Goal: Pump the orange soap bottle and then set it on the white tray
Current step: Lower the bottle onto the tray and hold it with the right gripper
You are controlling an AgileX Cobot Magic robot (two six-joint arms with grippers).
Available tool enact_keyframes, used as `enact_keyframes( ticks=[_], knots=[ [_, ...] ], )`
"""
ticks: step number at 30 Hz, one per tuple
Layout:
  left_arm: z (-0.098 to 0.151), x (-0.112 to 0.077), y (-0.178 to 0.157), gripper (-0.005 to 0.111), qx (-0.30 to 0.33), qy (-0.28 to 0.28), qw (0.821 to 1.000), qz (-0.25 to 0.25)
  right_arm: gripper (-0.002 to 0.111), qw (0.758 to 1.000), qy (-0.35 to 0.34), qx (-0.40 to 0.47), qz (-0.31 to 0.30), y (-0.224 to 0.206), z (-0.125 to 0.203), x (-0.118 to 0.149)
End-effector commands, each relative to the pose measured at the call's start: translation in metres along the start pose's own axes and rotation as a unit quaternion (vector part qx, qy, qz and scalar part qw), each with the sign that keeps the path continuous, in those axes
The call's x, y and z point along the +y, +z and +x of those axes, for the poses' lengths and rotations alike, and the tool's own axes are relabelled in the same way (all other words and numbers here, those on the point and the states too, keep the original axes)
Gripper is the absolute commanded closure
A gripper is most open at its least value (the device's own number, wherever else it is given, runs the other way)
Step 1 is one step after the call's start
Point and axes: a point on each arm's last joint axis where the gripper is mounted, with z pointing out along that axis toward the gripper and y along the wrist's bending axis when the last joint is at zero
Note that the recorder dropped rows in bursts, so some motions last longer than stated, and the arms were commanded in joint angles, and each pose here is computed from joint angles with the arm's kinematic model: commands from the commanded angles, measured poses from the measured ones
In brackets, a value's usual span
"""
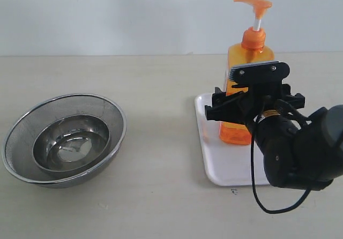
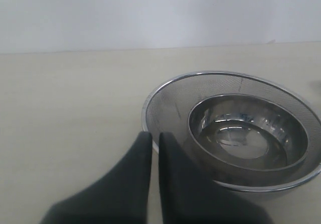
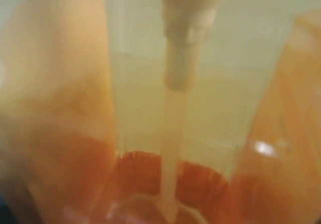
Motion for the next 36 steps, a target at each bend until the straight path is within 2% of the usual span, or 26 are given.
enact_keyframes(
  ticks=[1, 7, 29, 36],
  knots=[
    [0.001, 0.0, 0.0, 0.102, 0.0, -0.001, 1.0, -0.001, 0.026, 1.0, 0.015, 0.0, -0.008, -0.006, -0.015, -0.001],
    [0.001, 0.0, 0.0, 0.102, 0.0, -0.001, 1.0, -0.001, 0.026, 1.0, 0.028, 0.006, -0.003, -0.011, -0.024, -0.004],
    [0.001, 0.0, 0.0, 0.102, 0.0, -0.001, 1.0, -0.001, 0.026, 0.996, 0.014, 0.081, -0.024, -0.013, -0.012, -0.001],
    [0.001, 0.0, 0.0, 0.102, 0.0, -0.001, 1.0, -0.001, 0.026, 0.995, 0.02, 0.093, -0.037, -0.018, -0.018, 0.0]
  ],
)
